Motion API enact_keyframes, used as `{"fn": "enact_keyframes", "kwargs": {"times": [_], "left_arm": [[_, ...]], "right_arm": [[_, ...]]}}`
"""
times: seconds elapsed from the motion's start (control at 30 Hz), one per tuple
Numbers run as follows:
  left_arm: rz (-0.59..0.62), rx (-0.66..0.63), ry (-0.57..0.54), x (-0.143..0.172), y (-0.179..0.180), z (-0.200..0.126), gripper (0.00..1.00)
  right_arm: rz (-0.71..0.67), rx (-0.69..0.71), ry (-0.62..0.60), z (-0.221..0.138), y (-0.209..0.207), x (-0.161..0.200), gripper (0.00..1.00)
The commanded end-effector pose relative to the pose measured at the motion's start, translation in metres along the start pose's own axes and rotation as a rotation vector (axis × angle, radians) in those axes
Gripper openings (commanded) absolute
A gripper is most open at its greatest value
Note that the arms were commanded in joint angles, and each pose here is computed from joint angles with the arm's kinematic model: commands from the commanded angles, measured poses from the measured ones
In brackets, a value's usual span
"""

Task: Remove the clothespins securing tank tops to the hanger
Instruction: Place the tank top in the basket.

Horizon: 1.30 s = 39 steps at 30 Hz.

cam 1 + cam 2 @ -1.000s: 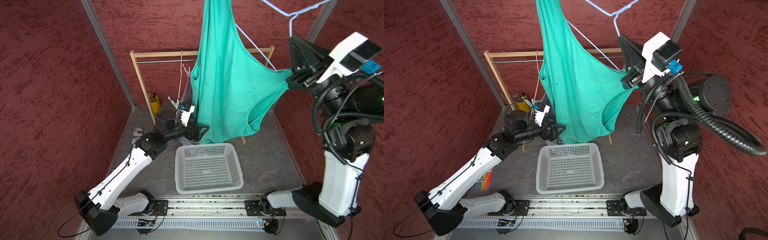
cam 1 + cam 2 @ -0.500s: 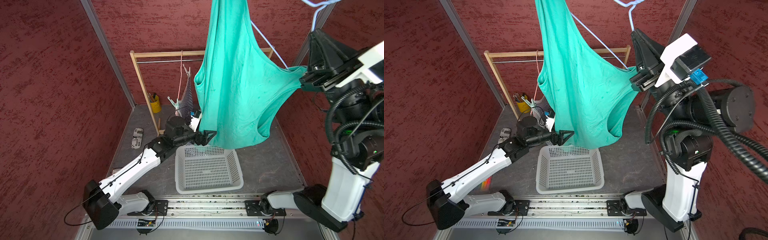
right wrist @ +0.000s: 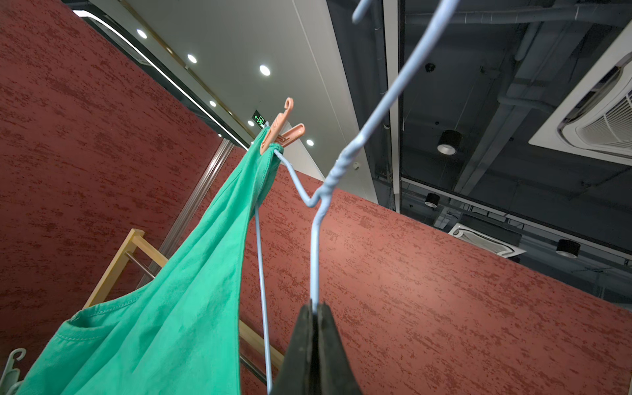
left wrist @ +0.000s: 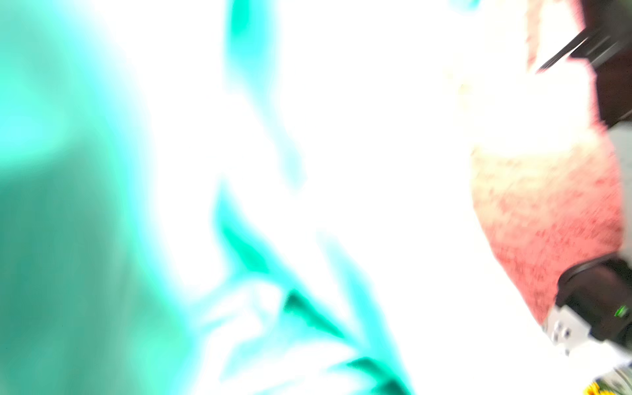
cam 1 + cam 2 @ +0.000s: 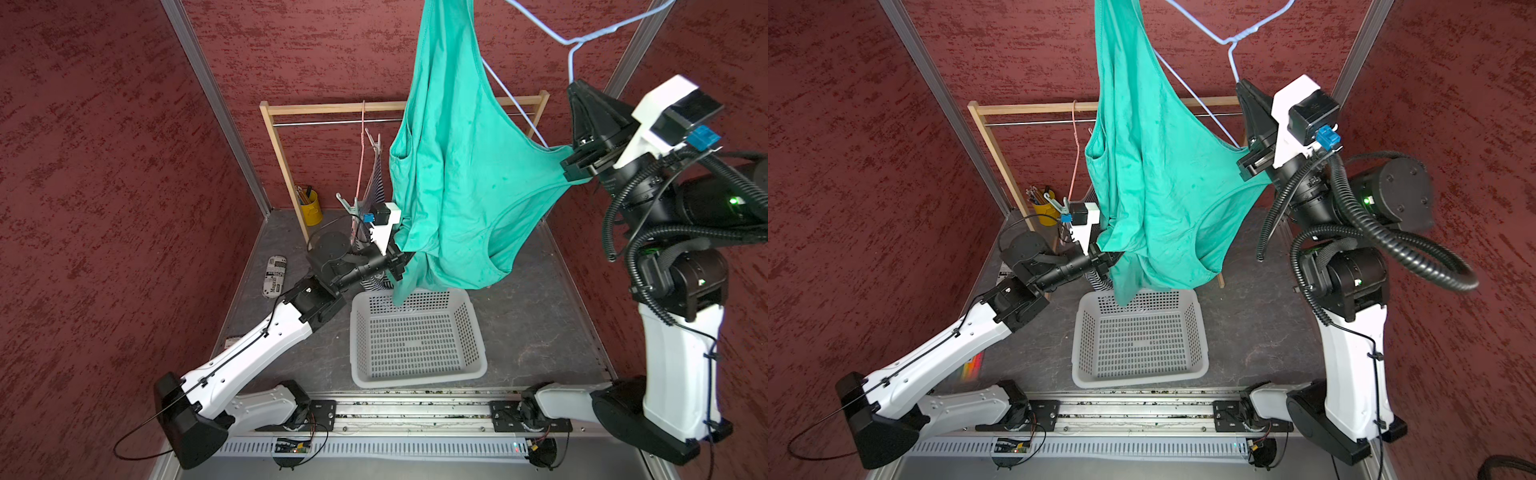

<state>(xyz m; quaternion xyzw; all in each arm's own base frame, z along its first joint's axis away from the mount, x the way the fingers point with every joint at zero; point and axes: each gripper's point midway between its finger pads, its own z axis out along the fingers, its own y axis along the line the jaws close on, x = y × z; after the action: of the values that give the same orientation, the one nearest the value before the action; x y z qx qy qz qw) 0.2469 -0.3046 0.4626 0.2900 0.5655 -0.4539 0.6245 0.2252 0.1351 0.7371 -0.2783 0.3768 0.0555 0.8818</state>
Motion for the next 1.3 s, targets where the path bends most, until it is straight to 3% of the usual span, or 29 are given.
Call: {"fn": "enact_keyframes", "kwargs": {"times": [0.0,0.2,0.47,0.63,0.77,1.07,1.27], "left_arm": [[0.1,0.067,-0.176,-0.056,-0.019,-0.002,0.0],[0.114,0.176,-0.22,-0.078,-0.051,-0.014,0.0],[0.134,0.176,-0.136,-0.038,-0.078,-0.036,0.0],[0.12,0.077,-0.014,0.016,-0.063,-0.038,0.0],[0.098,-0.093,0.049,0.058,-0.027,-0.035,0.0],[0.099,-0.209,0.055,0.081,0.005,-0.026,0.0],[0.062,-0.167,0.078,0.113,0.003,-0.037,0.0]], "right_arm": [[-0.034,0.067,-0.099,-0.012,-0.014,-0.034,0.0],[-0.034,0.061,-0.104,-0.017,-0.012,-0.036,0.0],[0.035,-0.055,-0.142,-0.053,0.02,-0.037,0.0],[0.099,-0.086,-0.179,-0.099,0.043,-0.032,0.0],[0.18,-0.144,-0.183,-0.121,0.059,-0.029,0.0],[0.275,-0.245,-0.071,-0.108,0.079,0.0,0.0],[0.317,-0.254,-0.063,-0.136,0.094,0.014,0.0]]}}
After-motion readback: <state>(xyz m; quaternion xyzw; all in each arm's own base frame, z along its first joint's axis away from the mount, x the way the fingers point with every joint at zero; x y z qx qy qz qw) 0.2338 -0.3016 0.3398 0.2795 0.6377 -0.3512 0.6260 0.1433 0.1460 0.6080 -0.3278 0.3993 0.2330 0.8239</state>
